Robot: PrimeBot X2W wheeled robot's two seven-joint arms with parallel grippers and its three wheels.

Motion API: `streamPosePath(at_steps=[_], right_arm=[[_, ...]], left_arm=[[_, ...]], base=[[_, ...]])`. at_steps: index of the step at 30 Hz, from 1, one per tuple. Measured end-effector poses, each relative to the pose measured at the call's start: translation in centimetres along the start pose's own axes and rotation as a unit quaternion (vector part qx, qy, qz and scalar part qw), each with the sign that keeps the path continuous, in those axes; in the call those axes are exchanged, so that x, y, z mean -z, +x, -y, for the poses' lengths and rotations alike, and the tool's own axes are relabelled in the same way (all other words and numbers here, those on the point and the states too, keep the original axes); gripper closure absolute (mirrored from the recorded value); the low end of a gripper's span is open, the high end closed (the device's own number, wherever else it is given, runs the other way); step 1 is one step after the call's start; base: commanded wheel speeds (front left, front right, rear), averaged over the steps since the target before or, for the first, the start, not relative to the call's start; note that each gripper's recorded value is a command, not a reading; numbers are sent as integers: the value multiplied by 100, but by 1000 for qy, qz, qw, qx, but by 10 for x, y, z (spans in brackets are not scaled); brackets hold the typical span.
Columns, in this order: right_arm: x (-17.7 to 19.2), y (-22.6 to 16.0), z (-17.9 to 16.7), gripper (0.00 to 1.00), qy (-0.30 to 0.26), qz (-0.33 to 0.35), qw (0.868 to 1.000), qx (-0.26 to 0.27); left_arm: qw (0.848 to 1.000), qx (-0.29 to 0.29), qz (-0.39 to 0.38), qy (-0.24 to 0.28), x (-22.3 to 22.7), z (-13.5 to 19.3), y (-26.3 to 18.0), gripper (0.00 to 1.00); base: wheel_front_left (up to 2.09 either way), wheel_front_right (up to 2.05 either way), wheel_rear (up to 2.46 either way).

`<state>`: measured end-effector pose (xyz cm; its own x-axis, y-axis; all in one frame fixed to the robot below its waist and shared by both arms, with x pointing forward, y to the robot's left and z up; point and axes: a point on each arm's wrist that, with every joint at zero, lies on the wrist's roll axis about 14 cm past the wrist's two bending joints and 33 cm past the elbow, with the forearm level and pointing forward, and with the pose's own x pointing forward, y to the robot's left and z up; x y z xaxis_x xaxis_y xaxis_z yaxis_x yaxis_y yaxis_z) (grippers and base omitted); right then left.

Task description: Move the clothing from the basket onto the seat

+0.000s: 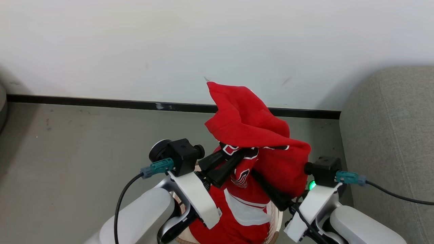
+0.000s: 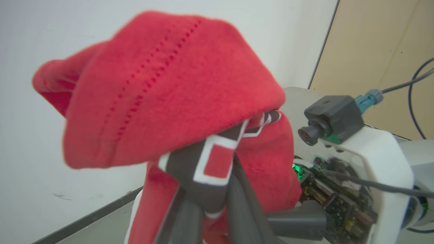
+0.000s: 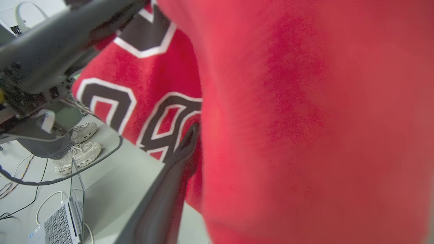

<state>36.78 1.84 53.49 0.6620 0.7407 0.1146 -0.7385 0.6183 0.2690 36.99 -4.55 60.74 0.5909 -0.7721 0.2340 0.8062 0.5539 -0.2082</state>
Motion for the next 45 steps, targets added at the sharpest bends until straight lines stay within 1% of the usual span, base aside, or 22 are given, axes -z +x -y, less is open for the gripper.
streamPosePath(at_steps=[1,7,18,22,23,24,25,26,27,28,37,42,45], right_arm=[[-1,1,0,100,0,2,1000,-1],[-10,3,3,100,-5,13,1000,4],[-37,-1,30,100,-26,51,997,46],[-43,-3,33,100,-32,60,996,53],[-44,-4,34,100,-32,63,996,55],[-45,-4,34,100,-34,64,996,58],[-45,-6,35,100,-35,65,996,60],[-45,-7,36,100,-36,65,995,61],[-45,-8,37,100,-39,65,995,64],[-46,-9,38,100,-41,66,995,66],[-66,-16,47,100,-62,90,990,84],[-76,-26,58,100,-77,101,987,103],[-85,-33,68,100,-89,110,983,119]], left_arm=[[1000,0,0,0,0,0,0,100],[1000,-2,-3,-3,1,-2,-1,100],[999,-32,-17,-26,14,-14,-11,100],[999,-34,-20,-32,18,-13,-13,100],[999,-34,-20,-33,18,-12,-13,88],[999,-33,-21,-34,18,-11,-13,62],[999,-32,-20,-34,18,-11,-13,54],[999,-32,-20,-33,18,-10,-13,42],[999,-31,-20,-33,18,-10,-13,11],[999,-31,-20,-32,17,-10,-13,0],[999,-34,-20,-32,20,-7,-18,0],[999,-34,-27,-28,23,-7,-19,0],[999,-30,-31,-16,27,-6,-20,0]], base=[[0,0,0],[0,0,0],[0,0,0],[0,0,0],[0,0,0],[0,0,0],[0,0,0],[0,0,0],[0,0,0],[0,0,0],[0,0,0],[0,0,0],[0,0,0]])
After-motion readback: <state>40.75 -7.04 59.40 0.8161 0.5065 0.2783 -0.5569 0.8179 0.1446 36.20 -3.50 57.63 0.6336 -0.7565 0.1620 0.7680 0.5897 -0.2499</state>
